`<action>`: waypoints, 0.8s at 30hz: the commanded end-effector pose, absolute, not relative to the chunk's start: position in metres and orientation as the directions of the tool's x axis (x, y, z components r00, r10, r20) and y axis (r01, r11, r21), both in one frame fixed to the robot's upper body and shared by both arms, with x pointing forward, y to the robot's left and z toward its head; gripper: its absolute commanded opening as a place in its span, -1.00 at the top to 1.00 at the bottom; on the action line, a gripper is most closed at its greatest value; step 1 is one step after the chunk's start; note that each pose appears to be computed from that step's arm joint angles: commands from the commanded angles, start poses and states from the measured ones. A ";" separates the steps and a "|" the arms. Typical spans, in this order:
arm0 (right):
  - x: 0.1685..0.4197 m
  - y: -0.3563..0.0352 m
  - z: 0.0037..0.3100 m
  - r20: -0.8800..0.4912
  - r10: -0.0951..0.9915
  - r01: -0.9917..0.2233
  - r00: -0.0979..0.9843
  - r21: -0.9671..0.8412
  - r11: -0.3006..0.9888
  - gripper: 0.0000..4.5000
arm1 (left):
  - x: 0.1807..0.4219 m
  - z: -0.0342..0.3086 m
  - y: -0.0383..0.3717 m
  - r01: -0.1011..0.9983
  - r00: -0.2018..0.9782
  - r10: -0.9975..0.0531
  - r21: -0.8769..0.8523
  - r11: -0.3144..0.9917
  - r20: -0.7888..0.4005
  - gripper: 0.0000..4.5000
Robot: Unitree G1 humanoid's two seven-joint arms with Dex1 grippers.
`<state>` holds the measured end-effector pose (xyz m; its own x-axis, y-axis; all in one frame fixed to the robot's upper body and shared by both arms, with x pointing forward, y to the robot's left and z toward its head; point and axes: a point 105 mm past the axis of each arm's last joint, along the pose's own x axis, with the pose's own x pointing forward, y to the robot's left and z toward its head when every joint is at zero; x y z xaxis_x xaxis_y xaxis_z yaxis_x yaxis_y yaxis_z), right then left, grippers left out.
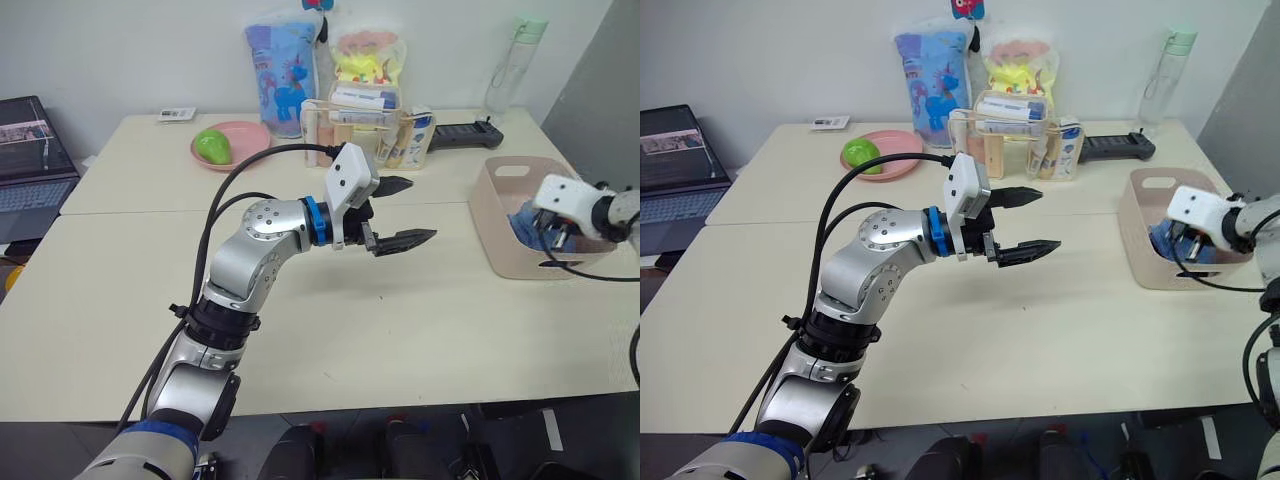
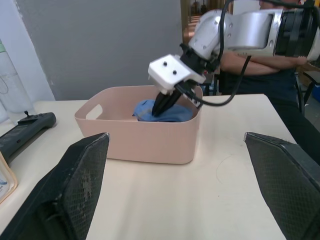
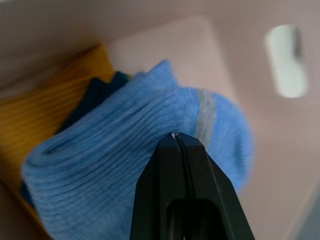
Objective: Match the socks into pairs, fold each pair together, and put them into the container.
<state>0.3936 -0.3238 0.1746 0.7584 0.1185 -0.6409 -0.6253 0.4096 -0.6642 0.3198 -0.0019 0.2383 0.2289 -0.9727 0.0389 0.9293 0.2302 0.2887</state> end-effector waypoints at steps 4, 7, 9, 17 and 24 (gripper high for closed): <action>0.399 -0.333 0.193 -0.591 0.084 -0.569 0.802 -0.714 0.409 0.99 | 0.313 0.246 -0.002 0.917 0.221 -0.974 0.328 0.227 0.057 -1.00; 0.400 -0.339 0.214 -0.528 0.067 -0.507 0.846 -0.760 0.407 0.99 | 0.314 0.244 0.001 0.916 0.234 -0.971 0.323 0.238 0.053 -1.00; 0.399 -0.339 0.234 -0.482 0.073 -0.470 0.873 -0.791 0.392 0.99 | 0.316 0.242 0.007 0.914 0.250 -0.967 0.320 0.251 0.045 -1.00; 0.398 -0.264 0.303 -0.152 0.386 -0.365 0.910 -0.734 0.572 0.43 | 0.347 0.233 0.067 0.837 0.465 -0.885 0.319 0.446 0.017 -1.00; 0.372 -0.177 0.265 -0.007 0.562 -0.483 0.827 -0.520 0.704 -0.62 | 0.361 0.200 0.123 0.700 0.685 -0.728 0.257 0.667 0.026 -1.00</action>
